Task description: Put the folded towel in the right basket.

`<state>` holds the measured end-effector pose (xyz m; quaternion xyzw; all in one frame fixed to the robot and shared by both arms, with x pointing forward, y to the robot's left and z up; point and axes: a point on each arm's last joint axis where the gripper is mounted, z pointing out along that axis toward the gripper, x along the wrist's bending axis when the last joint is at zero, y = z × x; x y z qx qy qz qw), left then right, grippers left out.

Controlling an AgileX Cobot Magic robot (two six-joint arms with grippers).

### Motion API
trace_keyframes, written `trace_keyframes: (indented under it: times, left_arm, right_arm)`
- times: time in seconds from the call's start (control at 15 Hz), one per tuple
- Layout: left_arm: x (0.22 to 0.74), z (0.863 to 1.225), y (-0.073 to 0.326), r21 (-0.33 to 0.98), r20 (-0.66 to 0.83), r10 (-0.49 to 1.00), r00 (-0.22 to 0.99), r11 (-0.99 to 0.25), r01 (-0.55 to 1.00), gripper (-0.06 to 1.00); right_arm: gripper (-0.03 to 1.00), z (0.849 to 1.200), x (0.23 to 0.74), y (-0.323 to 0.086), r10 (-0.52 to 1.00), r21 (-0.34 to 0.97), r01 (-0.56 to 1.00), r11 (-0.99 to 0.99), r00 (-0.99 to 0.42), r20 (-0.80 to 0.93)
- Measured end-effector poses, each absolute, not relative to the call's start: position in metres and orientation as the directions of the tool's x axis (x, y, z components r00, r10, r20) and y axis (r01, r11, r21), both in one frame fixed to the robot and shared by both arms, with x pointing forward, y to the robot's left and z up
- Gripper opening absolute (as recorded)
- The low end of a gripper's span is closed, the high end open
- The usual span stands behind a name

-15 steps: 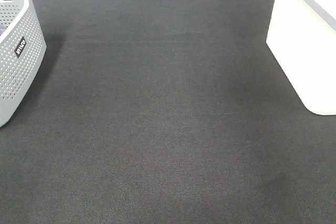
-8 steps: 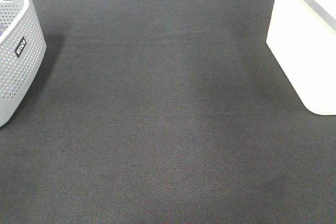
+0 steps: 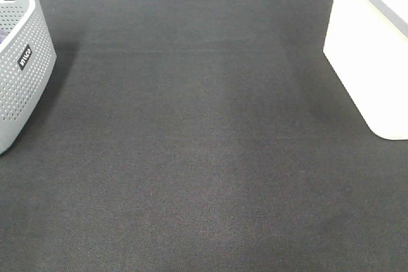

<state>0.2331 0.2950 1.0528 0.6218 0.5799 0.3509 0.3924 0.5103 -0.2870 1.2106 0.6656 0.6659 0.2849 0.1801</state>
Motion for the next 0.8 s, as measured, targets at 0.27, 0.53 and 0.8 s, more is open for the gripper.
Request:
trace_keyframes:
  times: [0.27, 0.53, 0.8]
  left_arm:
    - [0.233, 1.053, 0.295, 0.895, -0.019, 0.997, 0.081, -0.019, 0.446, 0.88]
    - [0.233, 1.053, 0.295, 0.895, -0.019, 0.997, 0.081, -0.019, 0.446, 0.88]
    - [0.233, 1.053, 0.295, 0.895, -0.019, 0.997, 0.081, -0.019, 0.446, 0.88]
  right_arm:
    - [0.73, 1.148, 0.424, -0.29, 0.994, 0.496, 0.868, -0.034, -0.021, 0.104]
    - [0.73, 1.099, 0.369, -0.29, 0.995, 0.434, 0.9, -0.033, -0.013, 0.101]
    - [0.73, 1.058, 0.313, -0.29, 0.995, 0.504, 0.863, -0.033, -0.019, 0.097]
